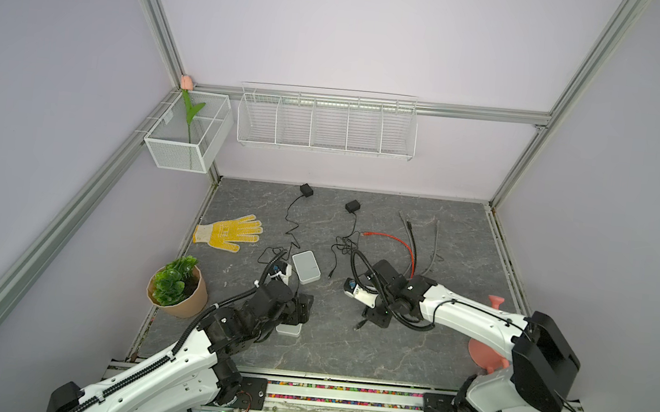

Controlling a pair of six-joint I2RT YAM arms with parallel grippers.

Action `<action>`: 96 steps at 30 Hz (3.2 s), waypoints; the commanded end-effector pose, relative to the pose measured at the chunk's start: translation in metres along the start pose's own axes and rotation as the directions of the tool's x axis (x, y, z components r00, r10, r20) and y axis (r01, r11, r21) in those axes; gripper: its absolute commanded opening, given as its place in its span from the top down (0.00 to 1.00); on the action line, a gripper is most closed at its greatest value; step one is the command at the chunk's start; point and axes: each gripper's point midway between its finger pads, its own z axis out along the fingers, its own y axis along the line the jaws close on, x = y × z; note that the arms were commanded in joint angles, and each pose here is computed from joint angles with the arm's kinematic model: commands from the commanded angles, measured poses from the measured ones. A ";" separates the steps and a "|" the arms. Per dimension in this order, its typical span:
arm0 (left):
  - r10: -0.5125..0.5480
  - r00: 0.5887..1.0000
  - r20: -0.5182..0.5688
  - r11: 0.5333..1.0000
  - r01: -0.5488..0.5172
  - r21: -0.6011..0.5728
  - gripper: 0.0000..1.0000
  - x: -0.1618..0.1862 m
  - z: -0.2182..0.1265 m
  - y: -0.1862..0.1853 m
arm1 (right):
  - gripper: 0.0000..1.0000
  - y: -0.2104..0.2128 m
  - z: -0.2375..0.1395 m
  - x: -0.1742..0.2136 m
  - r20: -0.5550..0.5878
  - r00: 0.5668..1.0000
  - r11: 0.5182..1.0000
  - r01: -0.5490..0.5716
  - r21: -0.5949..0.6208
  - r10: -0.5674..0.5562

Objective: Insert the plug into the switch port

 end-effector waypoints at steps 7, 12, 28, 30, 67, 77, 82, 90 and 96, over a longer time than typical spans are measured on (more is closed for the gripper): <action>0.040 0.999 0.032 0.999 -0.040 0.024 0.20 -0.011 -0.005 -0.008 | 0.50 0.014 -0.007 0.020 -0.051 0.997 0.998 0.057 0.003 -0.056; 0.047 0.997 0.054 0.998 -0.048 0.030 0.20 -0.016 -0.008 -0.009 | 0.52 0.006 0.014 0.014 -0.089 0.992 0.989 0.100 0.109 -0.090; 0.044 0.995 0.085 0.999 -0.044 0.001 0.20 -0.015 -0.017 0.004 | 0.45 0.026 0.044 0.014 -0.108 0.981 0.983 0.168 0.068 -0.160; 0.046 0.995 0.083 0.999 -0.046 -0.001 0.20 -0.015 -0.016 0.004 | 0.45 0.028 0.048 0.016 -0.118 0.980 0.985 0.165 0.057 -0.158; 0.048 0.991 0.128 0.999 -0.047 -0.016 0.21 -0.021 -0.027 0.012 | 0.42 0.050 0.056 0.029 -0.167 0.977 0.987 0.145 0.070 -0.132; 0.036 0.988 0.151 0.999 -0.036 -0.005 0.22 -0.027 -0.031 0.009 | 0.42 -0.002 0.083 0.008 -0.227 0.972 0.972 0.102 0.210 -0.053; 0.034 0.986 0.162 0.999 -0.033 -0.007 0.22 -0.028 -0.035 0.011 | 0.42 -0.043 0.086 -0.013 -0.196 0.980 0.966 0.085 0.242 -0.037; 0.018 0.980 0.199 1.000 -0.019 0.003 0.23 -0.034 -0.041 0.011 | 0.43 -0.103 0.074 -0.040 -0.163 0.987 0.956 0.045 0.289 0.003; 0.067 0.977 0.204 0.989 -0.093 0.118 0.26 -0.035 -0.044 -0.012 | 0.42 -0.081 0.024 -0.036 -0.030 0.996 0.968 -0.079 0.236 0.089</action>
